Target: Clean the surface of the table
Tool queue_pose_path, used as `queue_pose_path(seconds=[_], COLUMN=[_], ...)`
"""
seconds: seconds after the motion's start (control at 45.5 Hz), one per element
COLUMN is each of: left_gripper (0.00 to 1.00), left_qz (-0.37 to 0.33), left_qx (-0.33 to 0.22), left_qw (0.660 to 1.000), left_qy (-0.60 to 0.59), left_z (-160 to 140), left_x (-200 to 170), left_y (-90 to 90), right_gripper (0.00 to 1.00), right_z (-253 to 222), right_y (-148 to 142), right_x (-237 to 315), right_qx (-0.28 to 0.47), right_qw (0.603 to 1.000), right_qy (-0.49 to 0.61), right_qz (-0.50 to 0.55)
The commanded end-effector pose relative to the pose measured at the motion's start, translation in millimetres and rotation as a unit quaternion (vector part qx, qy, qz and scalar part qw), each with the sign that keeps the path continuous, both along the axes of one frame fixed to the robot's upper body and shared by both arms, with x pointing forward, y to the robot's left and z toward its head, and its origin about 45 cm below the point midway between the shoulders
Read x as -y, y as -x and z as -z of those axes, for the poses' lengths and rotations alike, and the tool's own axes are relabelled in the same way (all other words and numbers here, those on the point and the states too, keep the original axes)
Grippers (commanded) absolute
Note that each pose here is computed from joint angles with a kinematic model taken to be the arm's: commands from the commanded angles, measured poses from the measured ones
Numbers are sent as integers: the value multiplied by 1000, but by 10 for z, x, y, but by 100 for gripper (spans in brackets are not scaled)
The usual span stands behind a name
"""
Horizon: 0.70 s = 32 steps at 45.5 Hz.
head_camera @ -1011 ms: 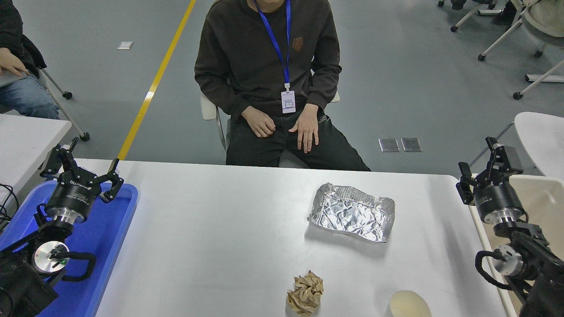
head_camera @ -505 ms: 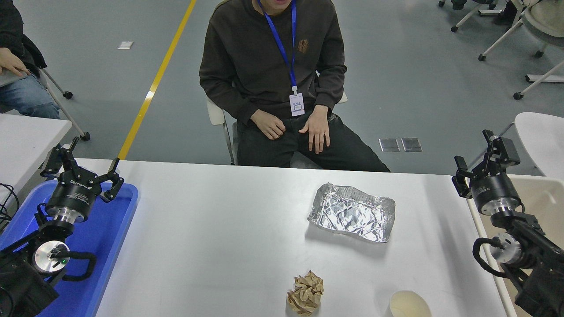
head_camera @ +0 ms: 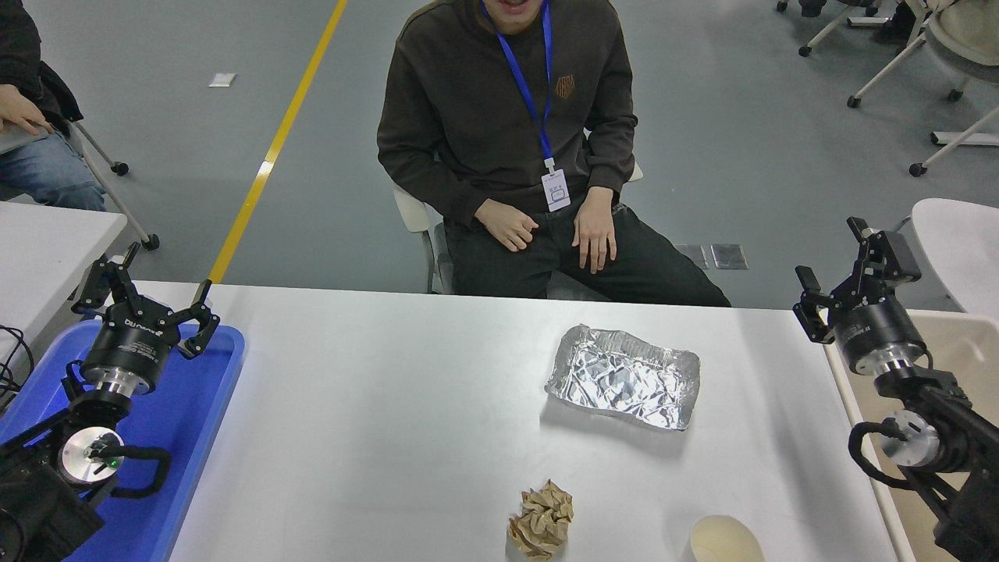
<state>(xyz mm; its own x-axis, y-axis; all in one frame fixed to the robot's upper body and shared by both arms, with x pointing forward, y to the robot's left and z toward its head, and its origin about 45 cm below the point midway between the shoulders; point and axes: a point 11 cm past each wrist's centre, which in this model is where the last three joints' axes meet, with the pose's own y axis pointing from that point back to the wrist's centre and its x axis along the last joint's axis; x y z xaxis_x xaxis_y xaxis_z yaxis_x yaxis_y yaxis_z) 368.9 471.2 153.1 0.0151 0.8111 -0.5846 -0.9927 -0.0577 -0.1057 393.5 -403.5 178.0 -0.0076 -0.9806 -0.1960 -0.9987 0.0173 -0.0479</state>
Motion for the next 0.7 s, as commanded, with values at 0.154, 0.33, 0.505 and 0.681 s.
queue_pose_path(seconds=[0.154, 0.33, 0.505, 0.681], left_gripper=[100, 100, 100, 100], left_qz=[0, 0, 0, 0], left_qx=[0, 0, 0, 0], left_qw=[1000, 1000, 1000, 1000], left_qy=[0, 0, 0, 0], left_z=[2, 0, 2, 2], left_x=[1, -1, 1, 1], left_y=[1, 0, 1, 1], right_gripper=[98, 98, 98, 98], right_z=[-89, -234, -447, -551], right_y=[130, 245, 348, 458], right_x=[-299, -382, -350, -359], right_qx=[-31, -40, -40, -47], right_qw=[996, 989, 976, 951], right_qy=[20, 51, 113, 194], right_qz=[-86, -136, -181, -236])
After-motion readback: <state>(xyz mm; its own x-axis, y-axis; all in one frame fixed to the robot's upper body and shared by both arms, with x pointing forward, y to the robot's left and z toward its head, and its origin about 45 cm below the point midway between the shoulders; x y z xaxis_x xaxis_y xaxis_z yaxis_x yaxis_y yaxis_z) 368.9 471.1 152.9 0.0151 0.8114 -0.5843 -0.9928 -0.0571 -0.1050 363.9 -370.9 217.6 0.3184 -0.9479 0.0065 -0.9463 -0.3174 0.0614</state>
